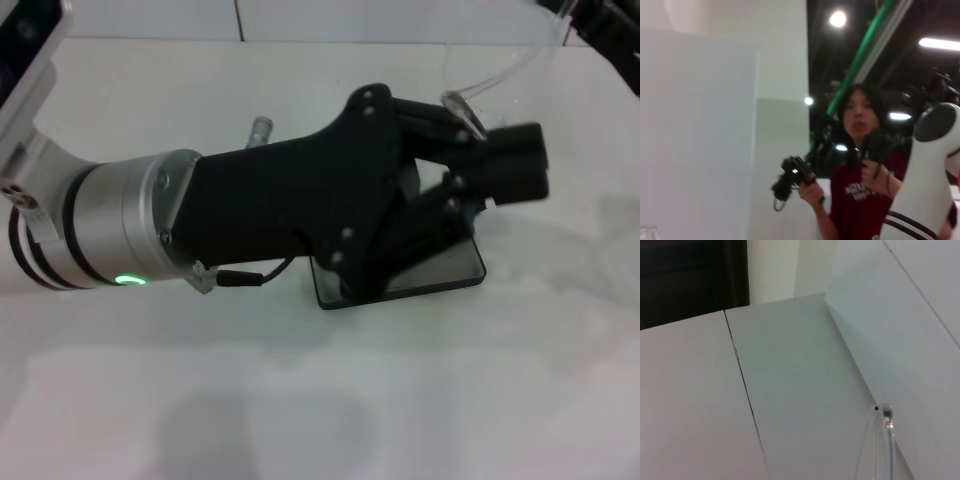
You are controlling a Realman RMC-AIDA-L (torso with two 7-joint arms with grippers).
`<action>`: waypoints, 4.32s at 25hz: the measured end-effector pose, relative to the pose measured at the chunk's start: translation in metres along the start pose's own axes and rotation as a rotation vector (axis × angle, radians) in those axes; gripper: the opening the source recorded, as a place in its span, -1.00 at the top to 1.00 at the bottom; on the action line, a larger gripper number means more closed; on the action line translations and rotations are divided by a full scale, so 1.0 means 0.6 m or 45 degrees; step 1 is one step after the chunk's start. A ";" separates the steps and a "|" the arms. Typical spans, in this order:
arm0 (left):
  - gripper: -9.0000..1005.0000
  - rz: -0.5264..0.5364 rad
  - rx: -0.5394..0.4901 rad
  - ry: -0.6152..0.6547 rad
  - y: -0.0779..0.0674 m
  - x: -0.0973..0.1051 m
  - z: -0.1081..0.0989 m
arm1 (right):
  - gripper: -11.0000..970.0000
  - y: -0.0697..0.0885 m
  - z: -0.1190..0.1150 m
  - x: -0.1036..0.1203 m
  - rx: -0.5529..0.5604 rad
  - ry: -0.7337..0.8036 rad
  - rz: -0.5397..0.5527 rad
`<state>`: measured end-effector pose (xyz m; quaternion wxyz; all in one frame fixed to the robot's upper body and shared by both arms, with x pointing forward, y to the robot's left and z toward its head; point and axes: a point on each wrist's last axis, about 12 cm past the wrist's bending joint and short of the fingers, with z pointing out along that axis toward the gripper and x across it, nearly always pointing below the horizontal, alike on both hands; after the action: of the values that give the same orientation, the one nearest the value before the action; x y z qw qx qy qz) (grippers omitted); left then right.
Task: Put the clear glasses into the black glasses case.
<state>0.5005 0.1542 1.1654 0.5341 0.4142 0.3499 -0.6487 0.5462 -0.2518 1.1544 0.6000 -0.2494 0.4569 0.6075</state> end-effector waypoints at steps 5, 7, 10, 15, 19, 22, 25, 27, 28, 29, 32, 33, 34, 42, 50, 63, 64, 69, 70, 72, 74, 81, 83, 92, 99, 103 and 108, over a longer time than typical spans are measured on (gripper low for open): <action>0.82 -0.005 -0.027 -0.007 0.003 0.002 -0.003 | 0.77 -0.002 0.009 0.010 -0.006 0.037 0.019; 0.82 -0.009 -0.040 -0.005 0.005 0.002 -0.004 | 0.77 -0.002 0.012 0.014 -0.020 0.057 0.028; 0.82 -0.013 -0.057 -0.003 0.007 0.001 -0.005 | 0.77 -0.001 0.019 0.020 -0.041 0.095 0.041; 0.88 -0.042 -0.115 -0.016 0.016 0.005 -0.009 | 0.77 -0.002 0.030 0.029 -0.071 0.166 0.050; 0.88 -0.064 -0.179 -0.023 0.024 0.010 -0.017 | 0.77 -0.003 0.038 0.035 -0.090 0.206 0.051; 0.87 -0.076 -0.215 -0.015 0.029 0.014 -0.020 | 0.77 -0.005 0.043 0.037 -0.092 0.224 0.050; 0.87 -0.085 -0.232 -0.009 0.030 0.017 -0.024 | 0.77 -0.009 0.043 0.037 -0.069 0.227 0.041; 0.87 -0.086 -0.236 -0.010 0.029 0.018 -0.025 | 0.77 -0.011 0.037 0.035 -0.038 0.209 0.030; 0.87 -0.086 -0.238 -0.010 0.028 0.018 -0.026 | 0.77 -0.012 0.035 0.033 -0.026 0.200 0.024; 0.87 -0.087 -0.240 -0.011 0.027 0.018 -0.028 | 0.77 -0.012 0.033 0.031 -0.017 0.192 0.019; 0.87 -0.086 -0.239 -0.010 0.027 0.018 -0.028 | 0.78 -0.014 0.030 0.029 0.000 0.180 0.011; 0.87 -0.085 -0.237 -0.010 0.028 0.017 -0.028 | 0.78 -0.015 0.030 0.029 0.002 0.181 0.011; 0.87 -0.084 -0.235 -0.009 0.029 0.017 -0.027 | 0.78 -0.015 0.030 0.030 0.004 0.184 0.011; 0.87 -0.077 -0.291 -0.018 0.035 0.017 -0.033 | 0.78 -0.018 0.056 0.044 -0.042 0.265 0.029; 0.87 -0.093 -0.404 0.003 0.047 0.026 -0.040 | 0.78 -0.021 0.086 0.054 -0.096 0.330 0.038; 0.87 -0.066 -0.433 -0.010 0.047 0.024 -0.049 | 0.78 -0.031 0.085 0.054 -0.036 0.344 0.015; 0.87 -0.064 -0.428 -0.012 0.046 0.023 -0.049 | 0.78 -0.031 0.083 0.053 -0.030 0.342 0.011; 0.87 -0.038 -0.377 -0.019 0.037 0.011 -0.061 | 0.78 -0.035 0.071 0.046 0.008 0.349 -0.022; 0.87 -0.024 -0.359 -0.023 0.030 0.005 -0.071 | 0.78 -0.034 0.068 0.042 0.008 0.357 -0.036; 0.87 0.006 -0.339 -0.036 0.017 -0.005 -0.086 | 0.78 -0.032 0.065 0.029 -0.007 0.379 -0.069; 0.87 0.059 -0.328 -0.055 -0.001 -0.021 -0.107 | 0.78 -0.027 0.066 0.006 -0.041 0.440 -0.108; 0.87 0.114 -0.402 -0.031 -0.048 -0.035 -0.166 | 0.78 0.006 0.106 -0.067 -0.125 0.829 -0.282; 0.87 0.100 -0.472 0.029 -0.073 -0.028 -0.196 | 0.78 0.027 0.140 -0.082 -0.106 1.131 -0.426; 0.81 0.034 -0.631 0.194 -0.129 0.006 -0.247 | 0.78 0.063 0.264 -0.083 0.017 1.743 -0.548; 0.73 -0.047 -0.678 0.256 -0.148 0.018 -0.269 | 0.78 0.052 0.292 -0.026 0.137 2.189 -0.481; 0.73 -0.068 -0.689 0.264 -0.156 0.017 -0.276 | 0.78 0.049 0.290 0.008 0.146 2.318 -0.534; 0.73 -0.088 -0.650 0.309 -0.149 0.019 -0.273 | 0.78 0.046 0.296 0.033 0.142 2.392 -0.680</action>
<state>0.4382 0.3131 1.0884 0.5530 0.3286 0.5773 -0.5029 0.5602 -0.0863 1.2260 0.1205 -0.6983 0.7054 -0.0167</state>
